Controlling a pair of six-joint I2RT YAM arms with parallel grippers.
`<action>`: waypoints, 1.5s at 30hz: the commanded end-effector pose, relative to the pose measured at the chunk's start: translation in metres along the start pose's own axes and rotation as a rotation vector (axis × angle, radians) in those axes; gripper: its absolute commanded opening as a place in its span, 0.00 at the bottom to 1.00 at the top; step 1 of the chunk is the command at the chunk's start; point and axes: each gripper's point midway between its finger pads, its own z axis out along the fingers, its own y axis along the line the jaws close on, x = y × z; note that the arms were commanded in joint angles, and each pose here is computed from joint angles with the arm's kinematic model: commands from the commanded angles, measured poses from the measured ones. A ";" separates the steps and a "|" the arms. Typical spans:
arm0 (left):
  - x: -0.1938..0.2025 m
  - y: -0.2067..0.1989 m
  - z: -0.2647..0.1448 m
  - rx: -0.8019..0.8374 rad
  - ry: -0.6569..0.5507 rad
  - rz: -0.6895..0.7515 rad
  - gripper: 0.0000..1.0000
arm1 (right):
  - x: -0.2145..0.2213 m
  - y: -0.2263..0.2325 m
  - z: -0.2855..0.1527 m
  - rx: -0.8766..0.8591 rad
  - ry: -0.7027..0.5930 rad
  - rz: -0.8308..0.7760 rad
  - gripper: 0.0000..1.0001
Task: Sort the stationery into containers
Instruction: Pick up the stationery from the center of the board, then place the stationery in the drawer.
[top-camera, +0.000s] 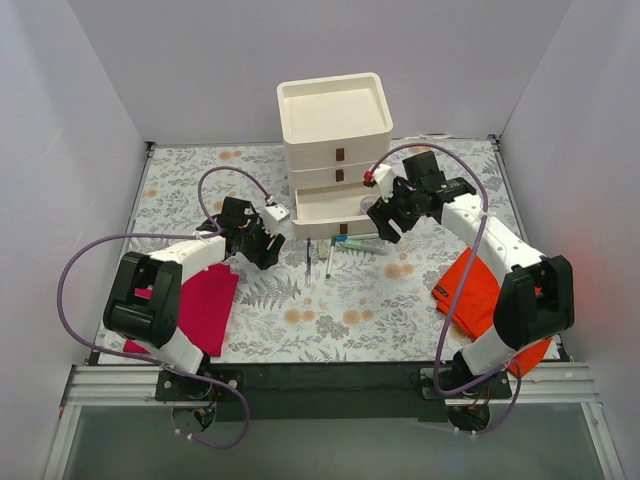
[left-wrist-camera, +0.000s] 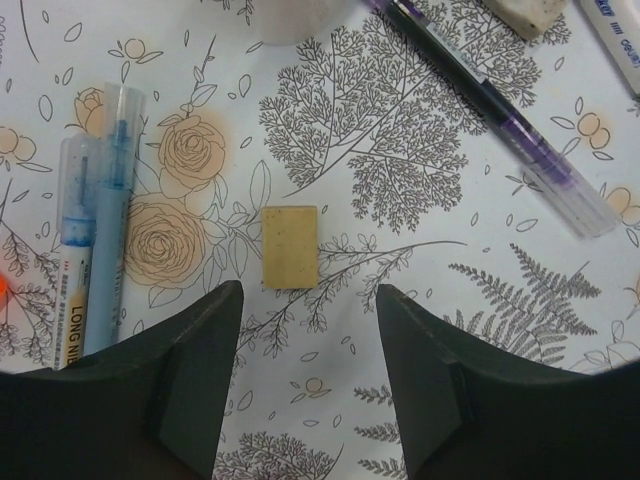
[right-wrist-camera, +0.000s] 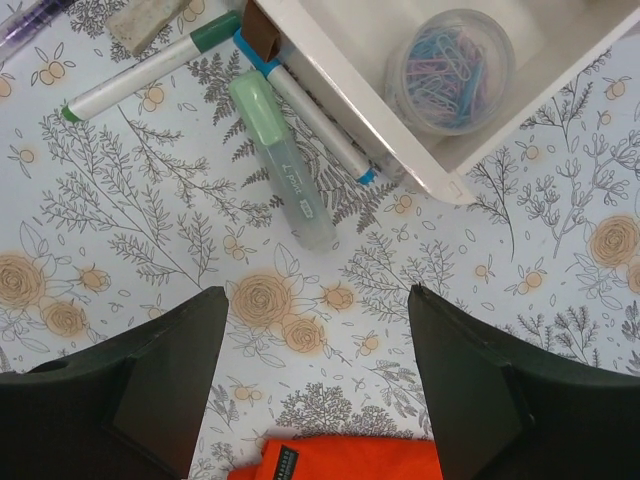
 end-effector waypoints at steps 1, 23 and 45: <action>-0.025 0.021 0.006 -0.104 -0.049 -0.029 0.53 | -0.028 -0.017 -0.010 0.039 -0.089 0.011 0.81; -0.182 -0.001 -0.080 -0.008 -0.425 0.256 0.00 | -0.010 -0.030 -0.011 0.063 -0.078 0.053 0.81; -0.212 -0.005 -0.003 0.078 -0.426 0.308 0.14 | -0.001 -0.046 -0.017 0.106 -0.068 0.066 0.80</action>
